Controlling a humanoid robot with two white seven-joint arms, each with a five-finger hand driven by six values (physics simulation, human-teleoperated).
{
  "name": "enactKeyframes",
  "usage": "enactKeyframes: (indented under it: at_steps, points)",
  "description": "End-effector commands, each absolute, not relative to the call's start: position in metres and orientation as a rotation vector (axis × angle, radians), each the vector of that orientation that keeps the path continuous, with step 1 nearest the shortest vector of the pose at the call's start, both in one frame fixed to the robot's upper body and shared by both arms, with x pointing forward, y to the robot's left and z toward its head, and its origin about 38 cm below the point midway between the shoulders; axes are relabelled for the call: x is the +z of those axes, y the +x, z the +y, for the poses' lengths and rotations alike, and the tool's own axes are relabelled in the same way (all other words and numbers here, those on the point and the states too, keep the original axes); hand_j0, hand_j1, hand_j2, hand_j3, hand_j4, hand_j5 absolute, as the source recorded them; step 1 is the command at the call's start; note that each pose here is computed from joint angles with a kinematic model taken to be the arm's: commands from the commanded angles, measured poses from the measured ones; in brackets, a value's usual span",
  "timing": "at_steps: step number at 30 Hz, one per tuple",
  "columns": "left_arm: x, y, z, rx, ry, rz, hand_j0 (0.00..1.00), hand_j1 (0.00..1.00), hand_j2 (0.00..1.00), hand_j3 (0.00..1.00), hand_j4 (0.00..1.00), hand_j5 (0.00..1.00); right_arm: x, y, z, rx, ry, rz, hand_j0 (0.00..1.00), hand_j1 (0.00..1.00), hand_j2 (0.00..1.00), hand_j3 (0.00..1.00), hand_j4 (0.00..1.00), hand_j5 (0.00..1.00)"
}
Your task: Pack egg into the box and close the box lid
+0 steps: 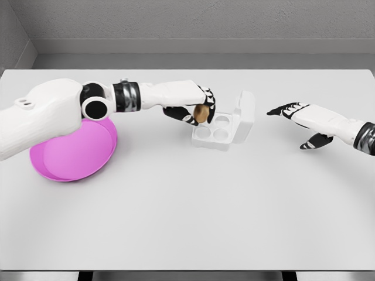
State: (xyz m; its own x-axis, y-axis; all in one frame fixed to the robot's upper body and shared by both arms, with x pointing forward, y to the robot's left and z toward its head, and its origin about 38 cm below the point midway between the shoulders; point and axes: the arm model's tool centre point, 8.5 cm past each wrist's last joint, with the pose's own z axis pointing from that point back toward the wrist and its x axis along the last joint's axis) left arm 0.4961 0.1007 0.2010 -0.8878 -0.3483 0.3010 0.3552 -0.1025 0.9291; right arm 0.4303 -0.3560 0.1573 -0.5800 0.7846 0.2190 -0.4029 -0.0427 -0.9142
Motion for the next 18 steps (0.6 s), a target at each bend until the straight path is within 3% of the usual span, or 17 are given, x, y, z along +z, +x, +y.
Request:
enactKeyframes:
  at_steps: [1, 9, 18]
  points:
    - [0.202, 0.496, 0.097, -2.028, -0.013, -1.724, 0.37, 0.37, 0.37, 0.37, 0.37, 0.37, 0.158, 0.43, -0.356, 1.747, -0.436, -1.372, 1.0, 1.0, 1.0, 1.0, 1.0, 1.0]
    - [0.208, 0.494, 0.079, -2.063, -0.029, -1.745, 0.37, 0.37, 0.37, 0.37, 0.37, 0.37, 0.158, 0.43, -0.356, 1.746, -0.435, -1.373, 1.0, 1.0, 1.0, 1.0, 1.0, 1.0]
    - [0.197, 0.504, 0.088, -2.064, 0.026, -1.703, 0.37, 0.37, 0.37, 0.37, 0.37, 0.37, 0.158, 0.43, -0.356, 1.747, -0.436, -1.372, 1.0, 1.0, 1.0, 1.0, 1.0, 1.0]
